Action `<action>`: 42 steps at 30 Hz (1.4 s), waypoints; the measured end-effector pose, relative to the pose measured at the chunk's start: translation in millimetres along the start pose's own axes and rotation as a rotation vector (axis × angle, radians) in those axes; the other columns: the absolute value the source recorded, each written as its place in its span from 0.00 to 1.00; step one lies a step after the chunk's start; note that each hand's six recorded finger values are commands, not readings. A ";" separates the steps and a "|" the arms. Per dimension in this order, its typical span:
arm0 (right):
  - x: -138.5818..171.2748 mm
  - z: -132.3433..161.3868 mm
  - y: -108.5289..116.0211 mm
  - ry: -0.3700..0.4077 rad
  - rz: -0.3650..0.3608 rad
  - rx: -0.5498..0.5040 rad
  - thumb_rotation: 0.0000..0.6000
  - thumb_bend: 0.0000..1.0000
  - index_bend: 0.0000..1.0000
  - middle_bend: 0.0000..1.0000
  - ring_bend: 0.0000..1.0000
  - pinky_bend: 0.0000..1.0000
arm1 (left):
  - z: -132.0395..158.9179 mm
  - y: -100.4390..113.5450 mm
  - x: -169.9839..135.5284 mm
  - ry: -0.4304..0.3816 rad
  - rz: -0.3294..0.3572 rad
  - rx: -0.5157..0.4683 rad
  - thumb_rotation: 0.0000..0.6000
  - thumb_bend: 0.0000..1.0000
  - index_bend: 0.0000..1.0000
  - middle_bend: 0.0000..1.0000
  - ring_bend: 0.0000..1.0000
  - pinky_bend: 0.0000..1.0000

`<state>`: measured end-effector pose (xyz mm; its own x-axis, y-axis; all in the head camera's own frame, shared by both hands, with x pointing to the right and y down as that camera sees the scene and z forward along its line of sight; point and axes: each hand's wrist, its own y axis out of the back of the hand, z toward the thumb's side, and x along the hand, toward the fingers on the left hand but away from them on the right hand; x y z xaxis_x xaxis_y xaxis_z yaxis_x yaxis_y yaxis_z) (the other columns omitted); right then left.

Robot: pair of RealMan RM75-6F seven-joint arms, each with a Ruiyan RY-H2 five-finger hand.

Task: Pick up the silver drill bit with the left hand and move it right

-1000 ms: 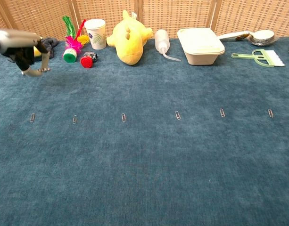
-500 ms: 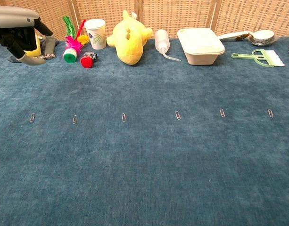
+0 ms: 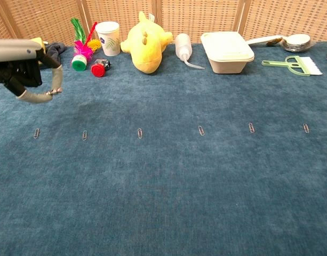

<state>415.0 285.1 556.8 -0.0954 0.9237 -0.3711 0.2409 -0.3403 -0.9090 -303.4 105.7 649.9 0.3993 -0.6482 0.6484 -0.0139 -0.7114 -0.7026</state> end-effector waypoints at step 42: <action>-0.1 1.9 0.8 -0.008 0.003 0.011 1.00 0.44 0.00 0.03 0.00 0.11 | -30.2 -22.3 9.6 0.064 0.032 -0.136 1.00 0.71 0.58 1.00 0.99 0.90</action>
<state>413.4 284.4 555.7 -0.1021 0.9215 -0.3748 0.2305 -0.3446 -0.9100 -326.9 107.2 680.6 0.3374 -0.6841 0.6466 -0.1518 -0.7175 -0.6799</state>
